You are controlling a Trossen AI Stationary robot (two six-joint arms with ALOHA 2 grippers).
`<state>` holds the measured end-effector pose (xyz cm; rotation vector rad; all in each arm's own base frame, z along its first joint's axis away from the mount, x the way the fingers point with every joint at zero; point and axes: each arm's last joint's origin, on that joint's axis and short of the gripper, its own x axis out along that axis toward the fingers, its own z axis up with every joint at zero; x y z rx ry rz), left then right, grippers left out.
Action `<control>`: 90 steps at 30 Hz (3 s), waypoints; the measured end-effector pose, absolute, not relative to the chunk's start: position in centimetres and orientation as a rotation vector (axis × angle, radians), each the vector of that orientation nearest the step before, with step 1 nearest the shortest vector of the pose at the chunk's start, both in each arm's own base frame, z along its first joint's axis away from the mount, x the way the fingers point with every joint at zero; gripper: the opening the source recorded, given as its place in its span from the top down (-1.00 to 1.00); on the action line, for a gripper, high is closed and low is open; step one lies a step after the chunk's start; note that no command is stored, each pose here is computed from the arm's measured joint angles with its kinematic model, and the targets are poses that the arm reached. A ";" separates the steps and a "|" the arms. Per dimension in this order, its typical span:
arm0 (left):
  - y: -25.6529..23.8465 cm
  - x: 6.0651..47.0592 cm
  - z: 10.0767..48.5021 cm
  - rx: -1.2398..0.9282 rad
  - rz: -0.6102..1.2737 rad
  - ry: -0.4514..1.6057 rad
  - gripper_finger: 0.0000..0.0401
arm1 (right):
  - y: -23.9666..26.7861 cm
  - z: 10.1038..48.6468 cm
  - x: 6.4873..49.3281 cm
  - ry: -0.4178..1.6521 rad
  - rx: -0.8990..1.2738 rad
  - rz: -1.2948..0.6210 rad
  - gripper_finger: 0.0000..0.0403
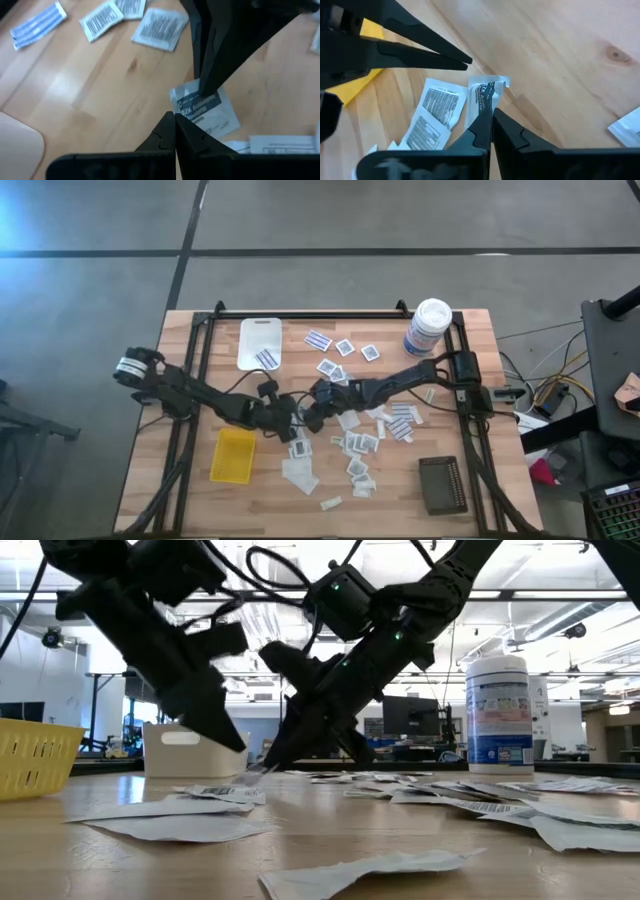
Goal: Pick & Place First Aid Supplies
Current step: Put the towelette pack into the black bin
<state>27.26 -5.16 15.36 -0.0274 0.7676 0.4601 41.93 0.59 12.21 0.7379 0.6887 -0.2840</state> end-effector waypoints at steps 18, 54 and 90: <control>-4.6 24.9 21.2 -0.011 0.403 0.621 1.00 | 2.0 19.2 36.7 0.710 0.601 -0.214 0.96; -4.0 22.4 22.8 -0.042 0.418 0.627 1.00 | 8.3 26.3 15.4 0.960 0.829 0.003 0.96; -4.0 22.4 22.8 0.007 0.400 0.638 1.00 | 17.8 20.4 12.7 1.434 1.056 -0.338 0.96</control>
